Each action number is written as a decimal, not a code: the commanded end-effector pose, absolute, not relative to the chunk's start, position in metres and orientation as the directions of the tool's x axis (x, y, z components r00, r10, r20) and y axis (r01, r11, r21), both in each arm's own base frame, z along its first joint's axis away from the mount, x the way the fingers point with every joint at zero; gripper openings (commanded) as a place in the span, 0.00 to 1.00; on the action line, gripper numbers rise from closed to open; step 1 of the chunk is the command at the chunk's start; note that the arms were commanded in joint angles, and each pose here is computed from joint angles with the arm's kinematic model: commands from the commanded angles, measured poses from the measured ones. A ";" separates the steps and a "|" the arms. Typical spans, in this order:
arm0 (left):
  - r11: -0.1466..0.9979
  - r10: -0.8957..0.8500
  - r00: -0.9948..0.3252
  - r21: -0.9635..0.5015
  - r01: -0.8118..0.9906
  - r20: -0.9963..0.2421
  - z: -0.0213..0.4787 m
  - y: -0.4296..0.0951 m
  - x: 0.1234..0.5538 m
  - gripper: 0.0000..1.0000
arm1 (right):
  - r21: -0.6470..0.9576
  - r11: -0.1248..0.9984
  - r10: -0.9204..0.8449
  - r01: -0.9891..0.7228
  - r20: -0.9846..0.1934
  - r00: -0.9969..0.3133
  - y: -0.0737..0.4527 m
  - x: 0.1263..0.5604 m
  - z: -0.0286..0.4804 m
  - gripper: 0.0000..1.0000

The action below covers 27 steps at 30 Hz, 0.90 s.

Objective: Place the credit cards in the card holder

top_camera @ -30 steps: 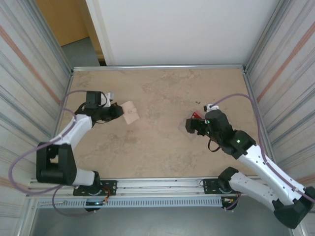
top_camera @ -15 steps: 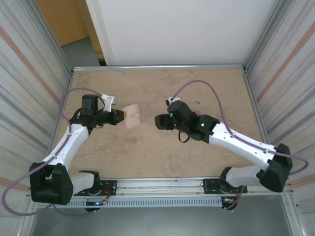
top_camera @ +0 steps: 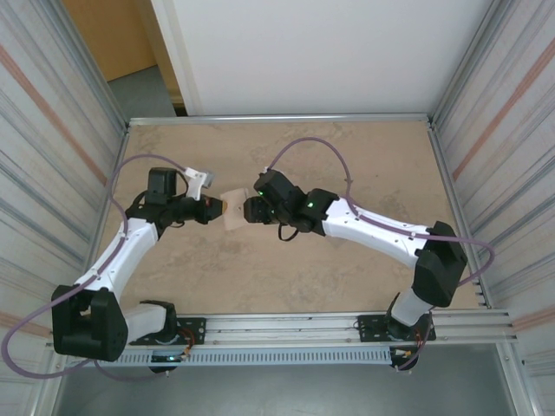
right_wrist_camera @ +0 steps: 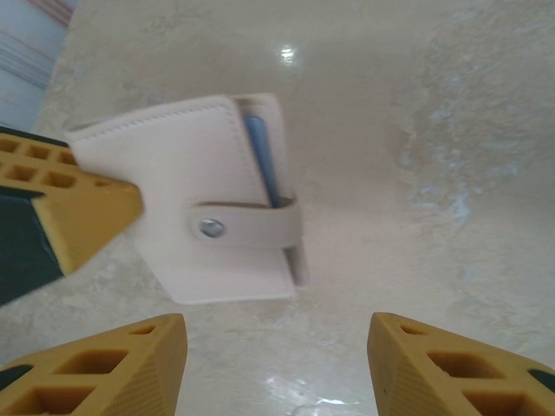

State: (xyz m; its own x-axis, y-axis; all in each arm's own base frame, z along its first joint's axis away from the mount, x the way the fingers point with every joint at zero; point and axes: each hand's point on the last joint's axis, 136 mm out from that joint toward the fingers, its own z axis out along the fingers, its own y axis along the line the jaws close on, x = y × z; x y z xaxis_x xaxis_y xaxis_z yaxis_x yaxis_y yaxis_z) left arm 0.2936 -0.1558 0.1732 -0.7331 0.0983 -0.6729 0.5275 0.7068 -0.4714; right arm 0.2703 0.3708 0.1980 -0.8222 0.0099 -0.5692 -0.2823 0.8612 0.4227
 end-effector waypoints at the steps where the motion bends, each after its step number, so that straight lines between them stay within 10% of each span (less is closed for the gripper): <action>1: 0.678 0.125 -0.719 -0.470 0.565 -0.683 0.182 -0.164 0.292 0.00 | 0.486 0.841 0.059 -0.237 -0.517 -0.854 0.386 0.269 0.203 0.52; 27: 0.667 0.159 -0.724 -0.467 0.580 -0.671 0.173 -0.172 0.290 0.00 | 0.579 0.813 0.164 -0.060 -0.327 -0.931 0.416 0.288 0.149 0.36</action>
State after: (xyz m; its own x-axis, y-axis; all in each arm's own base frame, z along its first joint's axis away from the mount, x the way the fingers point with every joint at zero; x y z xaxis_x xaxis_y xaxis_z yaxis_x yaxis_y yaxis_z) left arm 0.2879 -0.1666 0.1604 -0.7539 0.1406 -0.6418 0.5389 0.6910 -0.4817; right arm 0.2815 0.4118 0.1471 -0.9269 0.1327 -0.3510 -0.0913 0.8276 0.5538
